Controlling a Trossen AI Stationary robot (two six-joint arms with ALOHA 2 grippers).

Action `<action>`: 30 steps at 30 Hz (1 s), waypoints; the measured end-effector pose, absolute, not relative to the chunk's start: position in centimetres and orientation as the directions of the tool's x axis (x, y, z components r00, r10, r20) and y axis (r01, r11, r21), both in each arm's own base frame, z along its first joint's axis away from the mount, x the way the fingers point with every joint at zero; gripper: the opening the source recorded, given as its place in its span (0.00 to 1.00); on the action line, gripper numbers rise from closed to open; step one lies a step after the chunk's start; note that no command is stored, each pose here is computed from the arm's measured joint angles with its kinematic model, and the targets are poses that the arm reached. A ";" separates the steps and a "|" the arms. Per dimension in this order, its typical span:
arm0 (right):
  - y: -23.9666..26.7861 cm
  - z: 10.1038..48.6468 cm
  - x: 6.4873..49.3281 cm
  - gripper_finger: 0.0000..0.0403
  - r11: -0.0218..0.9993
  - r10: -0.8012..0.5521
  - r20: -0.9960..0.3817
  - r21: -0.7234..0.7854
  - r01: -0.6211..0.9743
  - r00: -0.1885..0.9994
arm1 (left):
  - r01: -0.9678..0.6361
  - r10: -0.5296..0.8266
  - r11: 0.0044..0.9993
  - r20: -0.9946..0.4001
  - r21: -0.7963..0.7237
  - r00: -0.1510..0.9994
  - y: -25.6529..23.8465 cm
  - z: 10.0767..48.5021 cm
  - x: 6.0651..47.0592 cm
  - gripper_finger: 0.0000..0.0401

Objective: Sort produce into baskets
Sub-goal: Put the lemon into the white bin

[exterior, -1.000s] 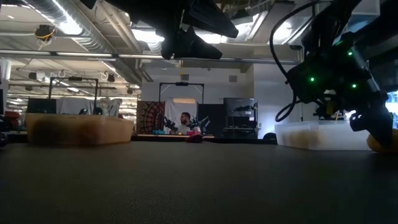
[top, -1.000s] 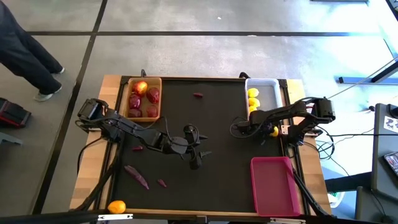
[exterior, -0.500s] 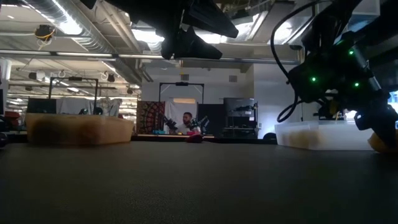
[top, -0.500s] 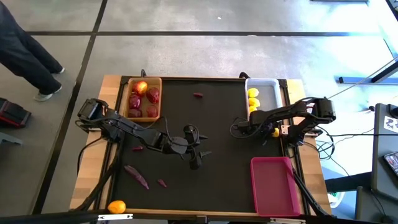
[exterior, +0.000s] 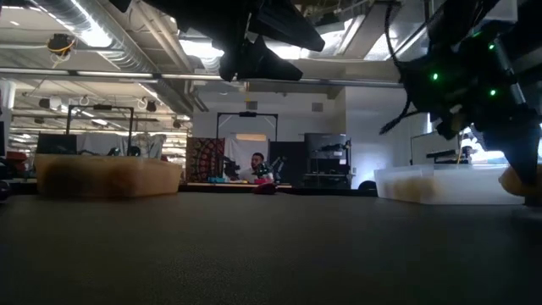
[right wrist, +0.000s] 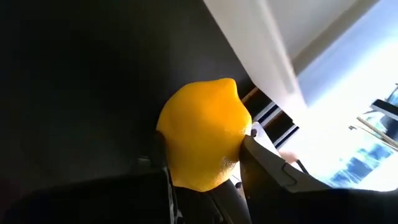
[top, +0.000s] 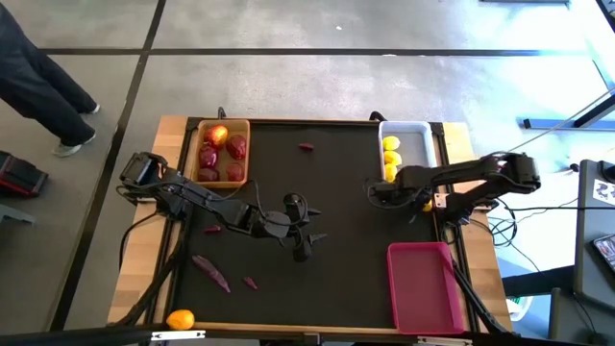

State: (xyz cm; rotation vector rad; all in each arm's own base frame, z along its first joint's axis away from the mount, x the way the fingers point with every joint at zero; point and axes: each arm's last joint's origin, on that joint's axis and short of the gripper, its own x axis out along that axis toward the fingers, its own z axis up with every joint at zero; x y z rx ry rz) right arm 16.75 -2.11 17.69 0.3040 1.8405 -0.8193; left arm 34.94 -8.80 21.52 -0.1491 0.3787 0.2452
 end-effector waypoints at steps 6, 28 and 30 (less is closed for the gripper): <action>-2.1 20.9 16.8 0.24 0.724 -0.171 -0.941 -0.322 0.610 -0.293 | -0.263 0.207 0.959 -0.375 -0.102 0.903 -8.8 21.6 35.0 0.79; -7.2 27.2 17.5 0.24 0.651 -0.372 -0.927 -0.295 0.700 -0.045 | -0.263 0.208 0.960 -0.377 -0.100 0.903 -8.8 21.6 35.0 0.79; -8.3 27.2 17.4 0.24 0.641 -0.382 -0.924 -0.291 0.711 -0.034 | -0.263 0.208 0.960 -0.378 -0.099 0.902 -8.8 21.6 35.0 0.79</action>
